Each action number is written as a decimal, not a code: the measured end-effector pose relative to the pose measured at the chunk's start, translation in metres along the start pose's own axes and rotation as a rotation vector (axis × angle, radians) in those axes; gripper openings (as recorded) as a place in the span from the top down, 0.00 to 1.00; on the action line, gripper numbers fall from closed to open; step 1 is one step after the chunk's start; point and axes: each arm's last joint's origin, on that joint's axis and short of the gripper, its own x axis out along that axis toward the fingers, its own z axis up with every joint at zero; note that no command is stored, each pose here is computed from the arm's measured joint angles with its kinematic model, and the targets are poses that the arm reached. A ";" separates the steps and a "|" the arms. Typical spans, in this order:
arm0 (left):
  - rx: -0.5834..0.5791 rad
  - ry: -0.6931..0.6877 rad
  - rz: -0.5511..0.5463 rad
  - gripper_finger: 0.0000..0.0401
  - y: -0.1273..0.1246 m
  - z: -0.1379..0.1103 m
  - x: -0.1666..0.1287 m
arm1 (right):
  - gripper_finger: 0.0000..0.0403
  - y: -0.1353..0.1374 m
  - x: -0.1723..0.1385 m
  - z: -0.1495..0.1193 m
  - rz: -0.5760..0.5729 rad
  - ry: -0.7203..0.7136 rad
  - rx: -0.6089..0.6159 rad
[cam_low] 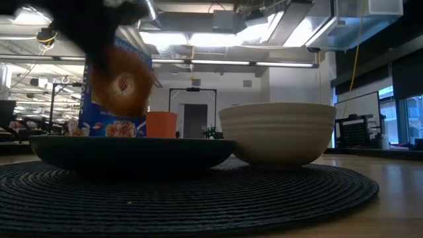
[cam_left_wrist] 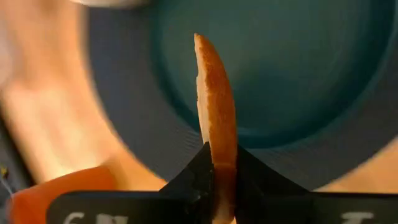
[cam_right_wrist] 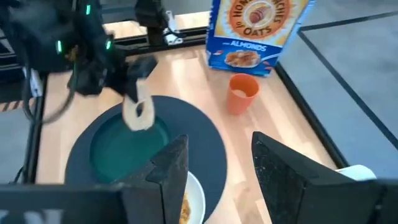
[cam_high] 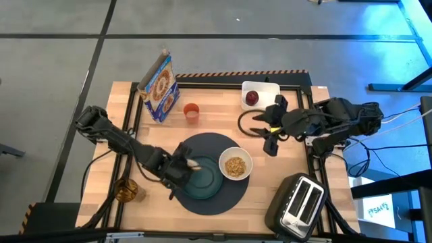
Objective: Arrange a breakfast setting
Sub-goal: Put the bagel on the plate, then put the apple on the plate
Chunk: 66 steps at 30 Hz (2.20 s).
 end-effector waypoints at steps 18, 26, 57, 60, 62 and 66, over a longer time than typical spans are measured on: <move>0.188 -0.044 0.045 0.91 -0.023 -0.009 0.024 | 0.58 -0.020 0.010 0.005 0.033 0.045 0.085; 0.198 -0.042 0.044 0.67 -0.024 -0.010 0.024 | 0.58 -0.019 0.010 0.008 0.044 0.021 0.105; -1.079 -0.511 0.142 0.49 0.062 -0.061 -0.090 | 0.65 -0.233 0.166 -0.068 -0.336 0.442 0.671; -1.118 -0.547 0.161 0.49 0.069 -0.063 -0.093 | 0.70 -0.252 0.187 -0.083 -0.359 0.511 0.720; -1.119 -0.543 0.175 0.49 0.072 -0.064 -0.092 | 0.73 -0.260 0.195 -0.090 -0.372 0.540 0.731; -1.074 -0.515 0.209 0.49 0.077 -0.067 -0.089 | 0.76 -0.269 0.214 -0.102 -0.397 0.597 0.736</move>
